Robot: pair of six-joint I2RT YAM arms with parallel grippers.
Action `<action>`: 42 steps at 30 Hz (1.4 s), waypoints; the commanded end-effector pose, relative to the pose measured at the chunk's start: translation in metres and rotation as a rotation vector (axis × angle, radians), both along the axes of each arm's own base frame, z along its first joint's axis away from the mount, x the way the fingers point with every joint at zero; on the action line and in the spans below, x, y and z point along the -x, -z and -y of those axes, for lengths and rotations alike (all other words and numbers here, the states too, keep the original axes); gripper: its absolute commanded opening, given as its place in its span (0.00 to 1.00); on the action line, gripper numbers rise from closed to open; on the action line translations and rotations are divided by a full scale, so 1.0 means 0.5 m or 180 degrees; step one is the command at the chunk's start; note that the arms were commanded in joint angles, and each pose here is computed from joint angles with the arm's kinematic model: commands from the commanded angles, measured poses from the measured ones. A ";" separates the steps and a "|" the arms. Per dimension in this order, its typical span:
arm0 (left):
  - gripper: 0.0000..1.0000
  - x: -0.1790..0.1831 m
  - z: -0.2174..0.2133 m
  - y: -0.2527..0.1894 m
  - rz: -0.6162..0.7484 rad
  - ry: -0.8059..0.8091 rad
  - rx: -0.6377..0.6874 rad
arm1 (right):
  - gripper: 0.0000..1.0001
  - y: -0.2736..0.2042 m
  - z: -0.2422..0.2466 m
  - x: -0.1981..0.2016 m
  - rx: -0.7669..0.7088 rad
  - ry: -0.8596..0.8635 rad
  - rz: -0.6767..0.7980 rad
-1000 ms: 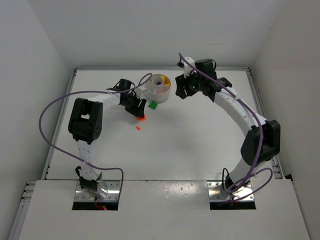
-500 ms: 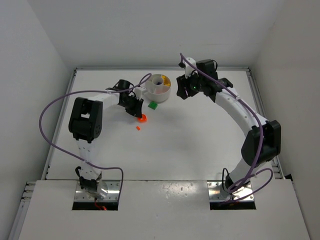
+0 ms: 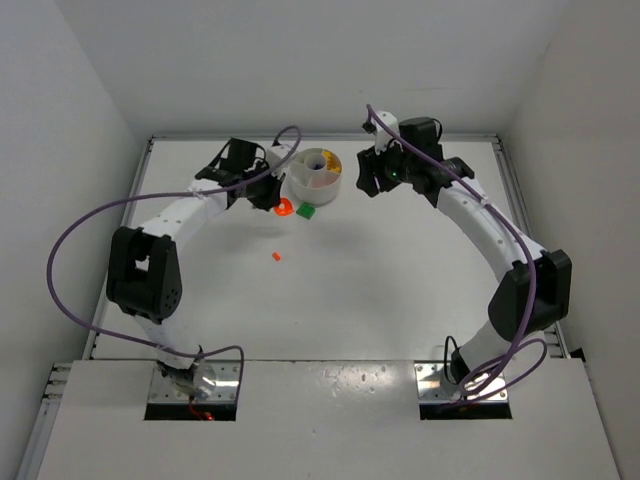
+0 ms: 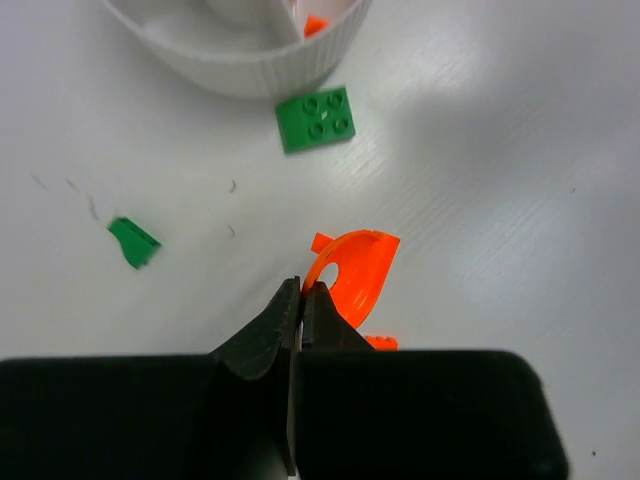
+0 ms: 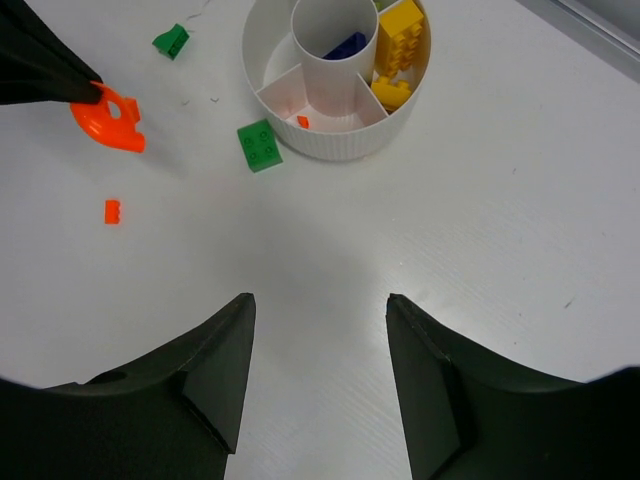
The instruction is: Sort the legos into containers by color
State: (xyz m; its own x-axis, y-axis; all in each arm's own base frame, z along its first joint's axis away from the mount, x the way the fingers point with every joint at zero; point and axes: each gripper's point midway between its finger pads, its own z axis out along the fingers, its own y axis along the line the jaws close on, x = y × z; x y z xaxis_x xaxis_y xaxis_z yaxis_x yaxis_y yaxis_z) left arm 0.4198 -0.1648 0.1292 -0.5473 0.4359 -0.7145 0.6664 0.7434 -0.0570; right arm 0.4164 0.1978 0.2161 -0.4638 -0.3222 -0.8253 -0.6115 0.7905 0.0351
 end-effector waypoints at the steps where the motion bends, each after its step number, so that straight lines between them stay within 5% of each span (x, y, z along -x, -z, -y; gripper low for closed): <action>1: 0.00 -0.040 0.047 -0.116 0.0692 -0.0176 -0.0122 | 0.56 -0.042 0.013 -0.005 -0.0046 0.0093 0.0224; 10: 0.00 -0.134 0.149 -0.156 0.1310 -0.0443 -0.0776 | 0.56 -0.032 0.053 -0.027 0.0085 0.0386 0.0233; 21: 0.00 -0.201 0.156 -0.130 0.1735 -0.0852 -0.1378 | 0.56 -0.019 0.069 -0.031 0.0077 0.0460 0.0192; 42: 0.06 -0.203 0.216 -0.101 0.1776 -0.0660 -0.1364 | 0.56 -0.004 0.077 -0.032 0.0054 0.0445 0.0120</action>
State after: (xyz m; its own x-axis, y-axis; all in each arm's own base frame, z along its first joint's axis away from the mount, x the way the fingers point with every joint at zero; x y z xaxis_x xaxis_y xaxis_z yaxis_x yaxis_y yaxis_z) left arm 0.5149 -0.2577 0.1609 -0.2985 0.6850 -0.6646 0.3769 0.7243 0.5773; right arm 0.4288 0.1596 0.2028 -0.5077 -0.2999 -0.8077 -0.5021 0.8648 -0.0055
